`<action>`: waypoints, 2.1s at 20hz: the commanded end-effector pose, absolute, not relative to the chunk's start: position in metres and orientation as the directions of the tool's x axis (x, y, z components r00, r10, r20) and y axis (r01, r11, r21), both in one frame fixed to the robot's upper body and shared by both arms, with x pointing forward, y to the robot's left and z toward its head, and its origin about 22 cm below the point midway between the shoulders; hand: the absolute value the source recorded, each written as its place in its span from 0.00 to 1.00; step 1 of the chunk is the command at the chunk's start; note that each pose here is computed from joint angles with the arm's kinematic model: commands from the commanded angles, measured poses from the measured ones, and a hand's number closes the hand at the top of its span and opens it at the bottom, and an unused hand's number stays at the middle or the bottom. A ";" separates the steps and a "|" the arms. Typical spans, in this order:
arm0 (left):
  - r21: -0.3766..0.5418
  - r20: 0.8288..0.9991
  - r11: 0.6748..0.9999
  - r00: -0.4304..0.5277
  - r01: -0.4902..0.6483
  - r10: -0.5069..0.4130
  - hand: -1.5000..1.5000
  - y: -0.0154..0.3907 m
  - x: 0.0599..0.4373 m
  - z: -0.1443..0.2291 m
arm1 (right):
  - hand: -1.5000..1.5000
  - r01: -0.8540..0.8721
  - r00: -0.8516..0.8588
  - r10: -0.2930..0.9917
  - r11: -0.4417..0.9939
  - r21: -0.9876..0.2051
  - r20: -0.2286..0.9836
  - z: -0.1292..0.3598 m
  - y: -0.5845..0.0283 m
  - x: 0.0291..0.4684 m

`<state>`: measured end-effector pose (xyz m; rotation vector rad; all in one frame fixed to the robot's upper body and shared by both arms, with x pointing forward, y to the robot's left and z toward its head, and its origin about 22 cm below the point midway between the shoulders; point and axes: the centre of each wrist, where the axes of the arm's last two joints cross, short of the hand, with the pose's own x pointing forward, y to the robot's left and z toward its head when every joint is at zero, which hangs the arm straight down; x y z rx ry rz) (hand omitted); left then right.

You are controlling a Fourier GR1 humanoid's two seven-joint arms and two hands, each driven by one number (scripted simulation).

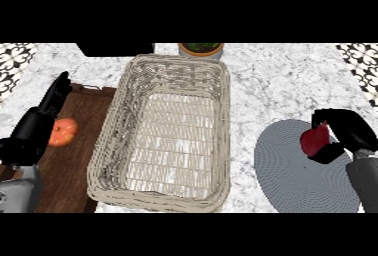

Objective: Pick the pear from the placemat and place it in the basket

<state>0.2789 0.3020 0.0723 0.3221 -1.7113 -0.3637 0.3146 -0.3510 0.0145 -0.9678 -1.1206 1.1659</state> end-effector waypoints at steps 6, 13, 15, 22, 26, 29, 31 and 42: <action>0.395 0.905 0.918 -0.160 -0.029 -0.394 0.50 0.300 0.280 0.069 | 1.00 0.209 -0.206 0.793 0.607 -0.766 0.573 0.104 -0.294 0.326; 0.415 0.896 0.910 -0.171 -0.008 -0.410 0.50 0.307 0.291 0.074 | 1.00 0.173 -0.374 0.714 0.680 -0.712 0.591 0.210 -0.244 0.291; 0.398 0.904 0.917 -0.173 0.004 -0.391 0.50 0.303 0.280 0.061 | 1.00 0.155 -0.398 0.696 0.693 -0.704 0.598 0.242 -0.236 0.288; 0.405 0.900 0.914 -0.184 0.016 -0.396 0.50 0.291 0.287 0.077 | 1.00 0.034 -0.392 0.650 0.718 -0.696 0.651 0.310 -0.159 0.269; 0.412 0.897 0.911 -0.187 0.023 -0.402 0.50 0.294 0.272 0.051 | 1.00 -0.007 -0.351 0.665 0.703 -0.711 0.660 0.332 -0.115 0.267; 0.418 0.893 0.908 -0.182 -0.003 -0.412 0.50 0.302 0.303 0.086 | 1.00 -0.028 -0.332 0.664 0.703 -0.711 0.670 0.340 -0.078 0.288; 0.410 0.897 0.912 -0.187 0.021 -0.400 0.50 0.295 0.296 0.075 | 1.00 -0.068 -0.286 0.665 0.704 -0.707 0.689 0.327 -0.066 0.283; 0.408 0.900 0.913 -0.178 0.019 -0.398 0.50 0.292 0.290 0.072 | 1.00 -0.228 -0.173 0.800 0.535 -0.813 0.575 0.316 -0.022 0.307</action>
